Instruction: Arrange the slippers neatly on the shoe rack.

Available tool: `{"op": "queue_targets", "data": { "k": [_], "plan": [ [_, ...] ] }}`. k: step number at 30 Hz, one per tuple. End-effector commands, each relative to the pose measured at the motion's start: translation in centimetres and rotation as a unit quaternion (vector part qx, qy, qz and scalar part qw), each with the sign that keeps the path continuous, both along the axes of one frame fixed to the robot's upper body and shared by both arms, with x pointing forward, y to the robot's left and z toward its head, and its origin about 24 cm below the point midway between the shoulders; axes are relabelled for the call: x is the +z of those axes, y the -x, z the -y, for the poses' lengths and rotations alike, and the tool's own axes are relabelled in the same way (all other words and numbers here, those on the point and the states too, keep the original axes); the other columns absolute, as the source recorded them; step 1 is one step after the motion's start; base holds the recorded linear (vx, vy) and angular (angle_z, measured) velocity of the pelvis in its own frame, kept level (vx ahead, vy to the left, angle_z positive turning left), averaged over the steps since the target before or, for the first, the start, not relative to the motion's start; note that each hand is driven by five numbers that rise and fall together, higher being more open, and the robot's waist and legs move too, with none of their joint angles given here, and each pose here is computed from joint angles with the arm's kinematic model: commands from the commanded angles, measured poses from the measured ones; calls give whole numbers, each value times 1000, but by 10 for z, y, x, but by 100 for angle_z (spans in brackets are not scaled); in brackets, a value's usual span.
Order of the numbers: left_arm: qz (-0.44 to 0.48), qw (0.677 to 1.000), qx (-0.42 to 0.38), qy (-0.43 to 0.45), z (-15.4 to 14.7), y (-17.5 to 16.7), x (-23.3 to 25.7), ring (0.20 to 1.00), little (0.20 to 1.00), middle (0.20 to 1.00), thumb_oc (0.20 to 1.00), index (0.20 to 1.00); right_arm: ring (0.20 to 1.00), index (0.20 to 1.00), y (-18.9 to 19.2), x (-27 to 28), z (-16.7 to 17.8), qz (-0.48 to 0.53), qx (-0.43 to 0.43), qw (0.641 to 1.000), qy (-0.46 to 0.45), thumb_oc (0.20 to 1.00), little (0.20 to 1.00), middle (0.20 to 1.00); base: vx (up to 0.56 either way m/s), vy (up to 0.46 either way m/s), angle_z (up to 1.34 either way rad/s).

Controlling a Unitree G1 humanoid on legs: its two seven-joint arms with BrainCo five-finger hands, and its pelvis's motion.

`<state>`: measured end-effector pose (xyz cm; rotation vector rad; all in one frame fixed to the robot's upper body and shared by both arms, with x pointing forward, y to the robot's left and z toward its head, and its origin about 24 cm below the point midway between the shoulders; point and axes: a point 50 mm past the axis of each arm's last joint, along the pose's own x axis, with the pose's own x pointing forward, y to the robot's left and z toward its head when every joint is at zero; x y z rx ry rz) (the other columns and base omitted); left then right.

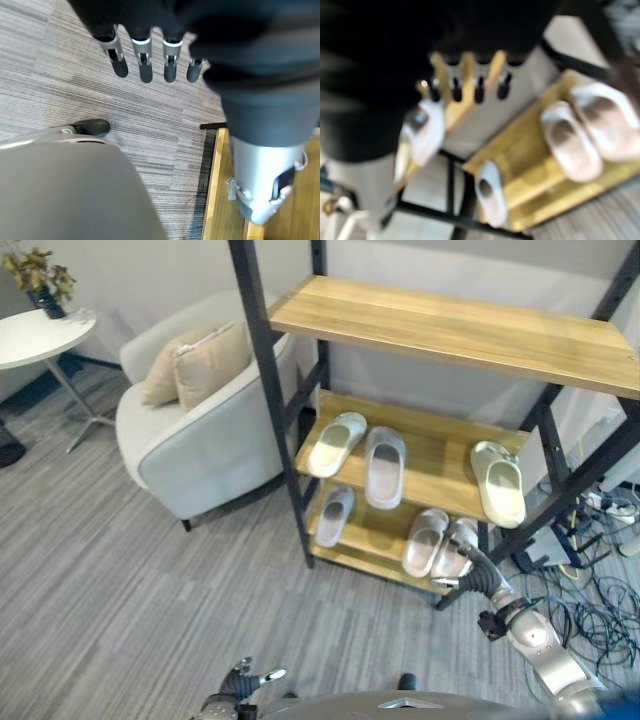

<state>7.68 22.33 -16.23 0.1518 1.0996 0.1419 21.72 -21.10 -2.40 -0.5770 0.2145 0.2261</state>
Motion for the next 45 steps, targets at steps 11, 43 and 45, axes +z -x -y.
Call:
{"op": "queue_targets", "data": {
  "k": [11,43,45],
  "plan": [
    [7,999,-24,-23,-2,-9,2,1000,1000,1000,1000,1000,1000,1000,-64,63,14,190,-92,976,45,1000,1000,1000,8,23,11],
    [84,992,-82,-35,15,-57,14,1000,1000,1000,1000,1000,1000,1000,-134,142,70,286,-317,902,-60,1000,1000,1000,-15,39,12],
    [86,992,-82,-36,16,-56,14,1000,1000,1000,1000,1000,1000,1000,-135,148,74,298,-328,895,-51,1000,1000,1000,9,15,10]
  ]
}}
